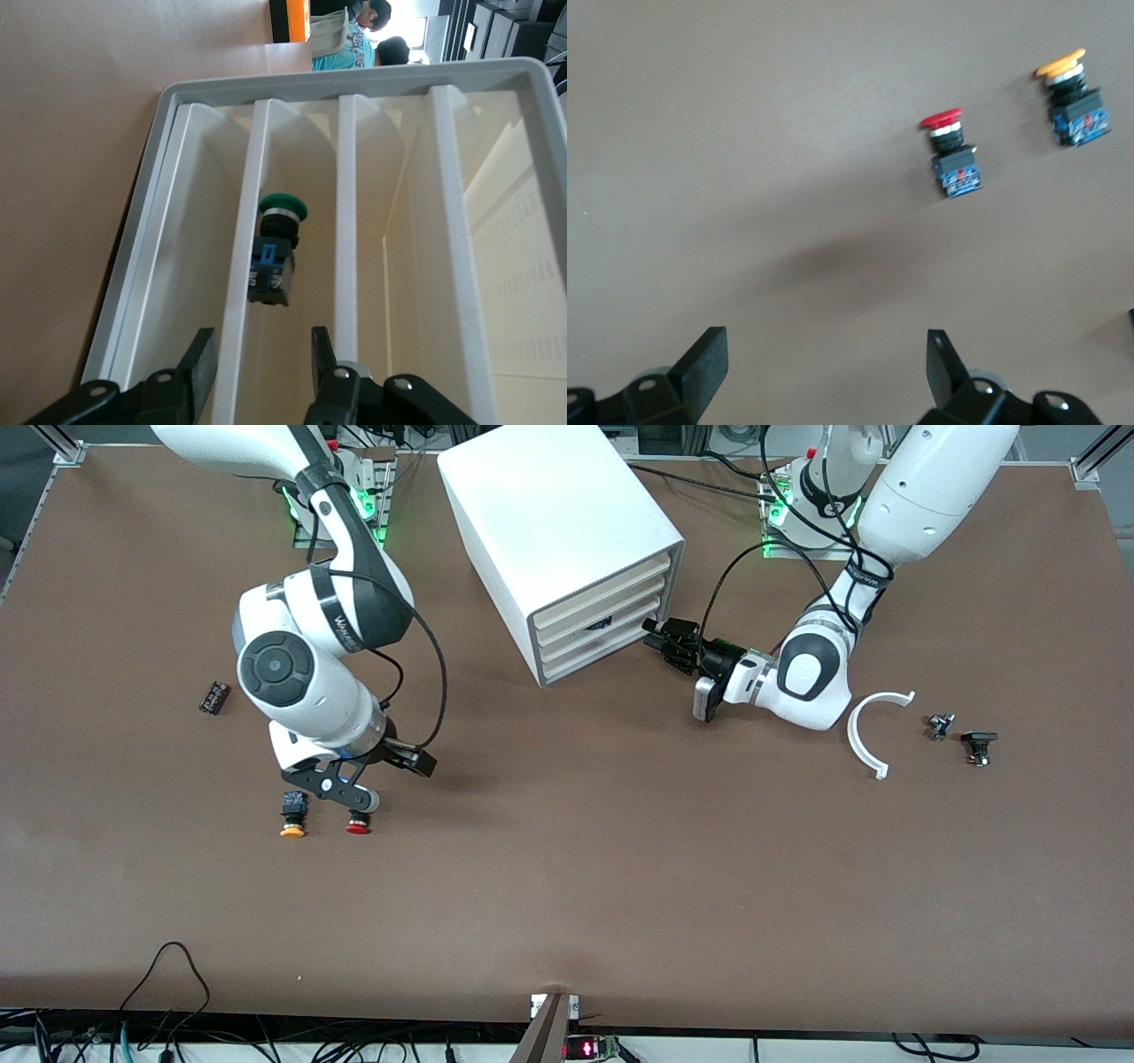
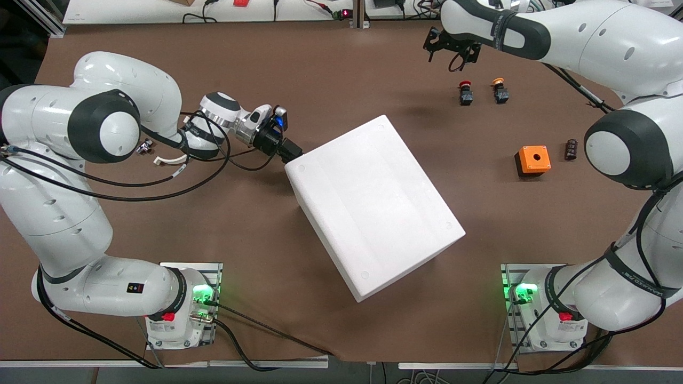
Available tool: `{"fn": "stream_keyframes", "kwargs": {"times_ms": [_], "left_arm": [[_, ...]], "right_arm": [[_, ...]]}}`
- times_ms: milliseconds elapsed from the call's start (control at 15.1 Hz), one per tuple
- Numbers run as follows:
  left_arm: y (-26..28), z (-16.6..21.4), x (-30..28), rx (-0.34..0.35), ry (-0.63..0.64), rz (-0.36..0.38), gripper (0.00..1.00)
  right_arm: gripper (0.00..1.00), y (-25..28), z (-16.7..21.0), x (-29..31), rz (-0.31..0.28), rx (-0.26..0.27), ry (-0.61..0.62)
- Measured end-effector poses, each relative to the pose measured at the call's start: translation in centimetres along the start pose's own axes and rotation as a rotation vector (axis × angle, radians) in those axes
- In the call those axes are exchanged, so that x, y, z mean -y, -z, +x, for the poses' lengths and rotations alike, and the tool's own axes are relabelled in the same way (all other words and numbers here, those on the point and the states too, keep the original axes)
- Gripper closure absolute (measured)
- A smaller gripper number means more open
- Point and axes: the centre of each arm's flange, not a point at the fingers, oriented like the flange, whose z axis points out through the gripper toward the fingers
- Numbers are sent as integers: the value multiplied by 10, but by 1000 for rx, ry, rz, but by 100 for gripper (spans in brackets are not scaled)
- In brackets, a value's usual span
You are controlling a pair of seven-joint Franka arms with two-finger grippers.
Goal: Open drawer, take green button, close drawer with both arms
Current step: 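Grasp the drawer handle with the left gripper and pull the drawer open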
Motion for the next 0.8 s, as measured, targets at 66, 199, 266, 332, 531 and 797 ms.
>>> {"fn": "stream_keyframes", "kwargs": {"times_ms": [66,199,266,332,531,797], "left_arm": [[-2,-1,3,2,3,-3,49],[-6,-3,8,7,4,-11,50],[-8,-5,10,10,4,-15,50],[-10,-7,14,13,4,-20,50],[-23,-12,24,19,8,-46,52],[-52,-14,21,3,15,-92,53]], "right_arm": [[0,0,-5,6,3,-3,-19],[0,4,-11,20,13,-13,-61],[0,4,-14,28,18,-17,-84],[0,3,-18,37,23,-20,-108],[0,-1,-25,59,52,-3,-206],[0,8,-25,72,113,39,-365]]}}
